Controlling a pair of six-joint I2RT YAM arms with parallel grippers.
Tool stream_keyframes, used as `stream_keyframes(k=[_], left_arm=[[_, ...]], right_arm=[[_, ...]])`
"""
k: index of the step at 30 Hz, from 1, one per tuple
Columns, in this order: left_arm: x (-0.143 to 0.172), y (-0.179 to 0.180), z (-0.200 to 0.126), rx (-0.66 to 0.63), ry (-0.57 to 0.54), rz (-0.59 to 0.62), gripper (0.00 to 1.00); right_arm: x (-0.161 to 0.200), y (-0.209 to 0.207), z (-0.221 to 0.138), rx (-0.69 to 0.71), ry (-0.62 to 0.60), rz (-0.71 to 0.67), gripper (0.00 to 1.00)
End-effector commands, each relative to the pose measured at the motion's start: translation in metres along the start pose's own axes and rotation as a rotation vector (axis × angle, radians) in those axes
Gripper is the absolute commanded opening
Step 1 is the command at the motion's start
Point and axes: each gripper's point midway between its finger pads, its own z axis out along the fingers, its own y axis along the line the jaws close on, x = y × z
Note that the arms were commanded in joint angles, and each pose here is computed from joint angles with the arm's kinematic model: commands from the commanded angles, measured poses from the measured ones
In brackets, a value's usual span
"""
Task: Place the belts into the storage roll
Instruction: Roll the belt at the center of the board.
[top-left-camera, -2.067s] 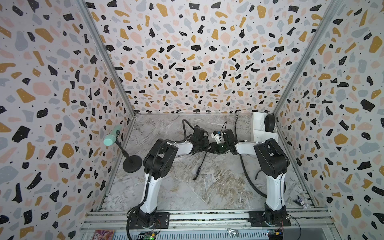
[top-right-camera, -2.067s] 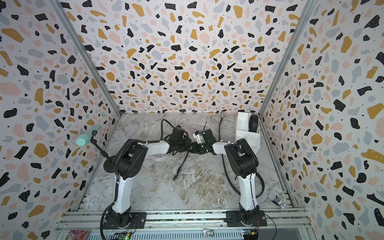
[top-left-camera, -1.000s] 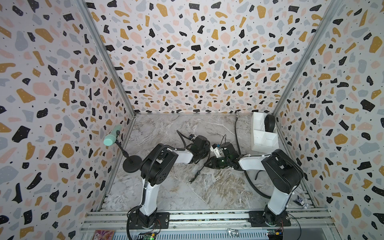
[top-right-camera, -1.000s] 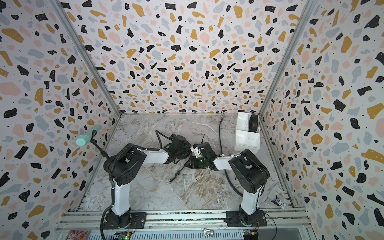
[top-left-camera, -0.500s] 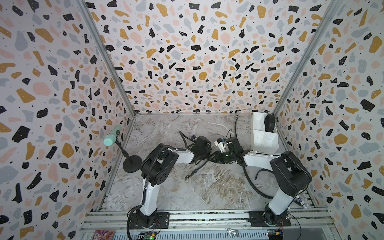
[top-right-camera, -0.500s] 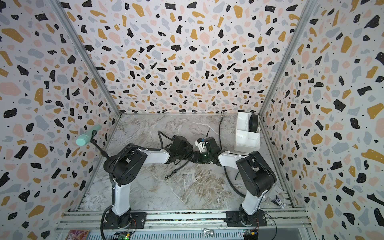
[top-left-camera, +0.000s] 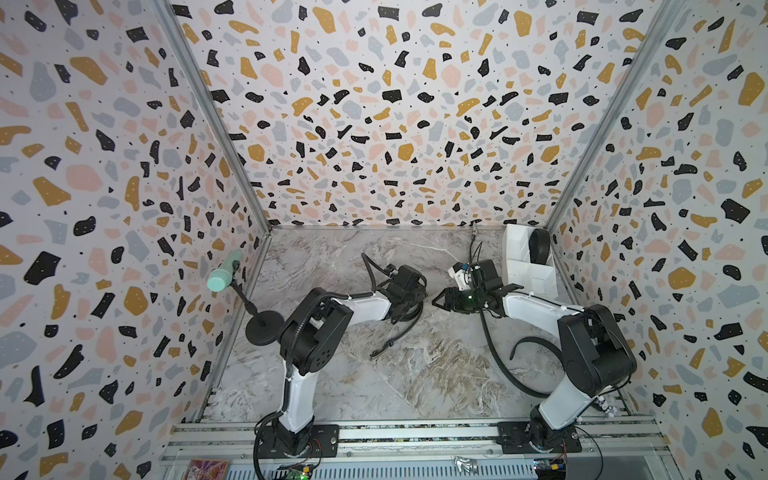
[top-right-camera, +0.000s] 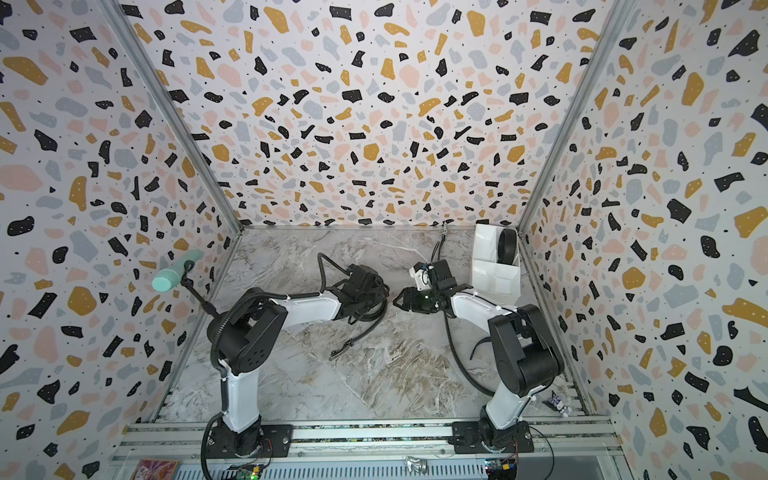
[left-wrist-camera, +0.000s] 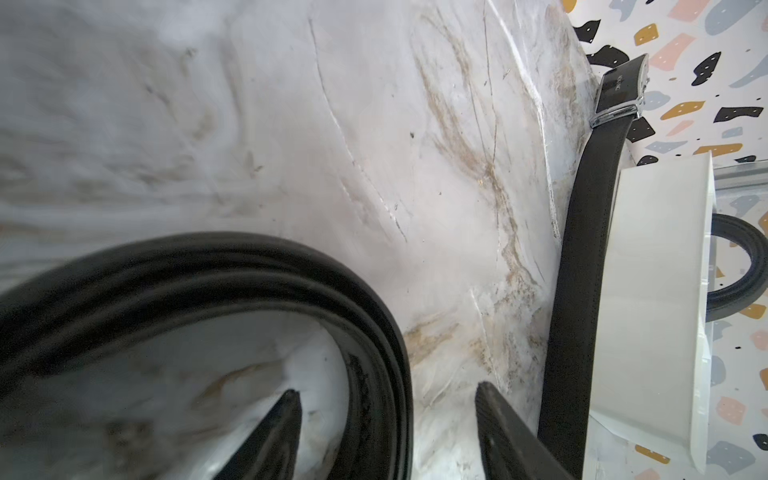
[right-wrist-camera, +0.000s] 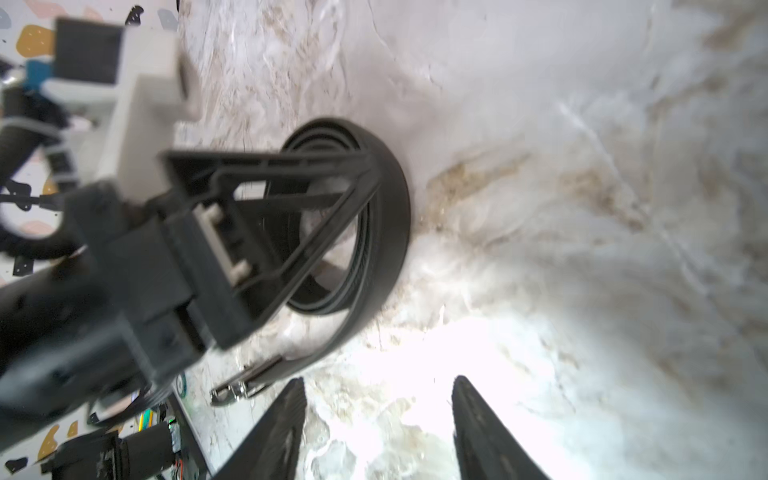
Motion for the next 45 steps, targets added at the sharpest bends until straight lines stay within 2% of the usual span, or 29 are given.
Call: stream_keyframes(k=[1,7,10,15,21,26,32,36,45], left_arm=[[-0.026,-0.011,-0.034,-0.009,-0.100,0.050,0.66],[-0.036,-0.003,-0.073,-0.024,-0.154,0.114,0.69],[-0.027,0.002,-0.084,-0.021,-0.112,0.215,0.70],[-0.005,0.024,-0.096,-0.069,-0.015,0.435,0.70],[0.025,0.055,-0.098,-0.073,0.077,0.526,0.70],[0.060,0.055,-0.091,-0.010,0.179,0.592,0.71],[0.091,0.049,-0.093,0.001,0.243,0.758,0.83],[0.091,0.058,-0.089,-0.070,0.219,0.819,0.94],[0.061,0.110,-0.083,-0.356,0.117,0.939,1.00]], right_arm=[[-0.016,0.000,0.006,0.027,-0.011,-0.023,0.61],[-0.034,0.011,0.041,0.082,0.034,-0.108,0.70],[-0.037,0.013,0.060,0.144,0.079,-0.159,0.72],[-0.031,0.005,0.081,0.242,0.140,-0.209,0.69],[-0.018,-0.002,0.099,0.344,0.212,-0.282,0.60],[-0.007,-0.010,0.103,0.422,0.266,-0.307,0.50],[0.001,-0.017,0.101,0.453,0.300,-0.313,0.31],[0.005,-0.019,0.101,0.466,0.319,-0.325,0.26],[0.020,-0.022,0.091,0.496,0.365,-0.364,0.10]])
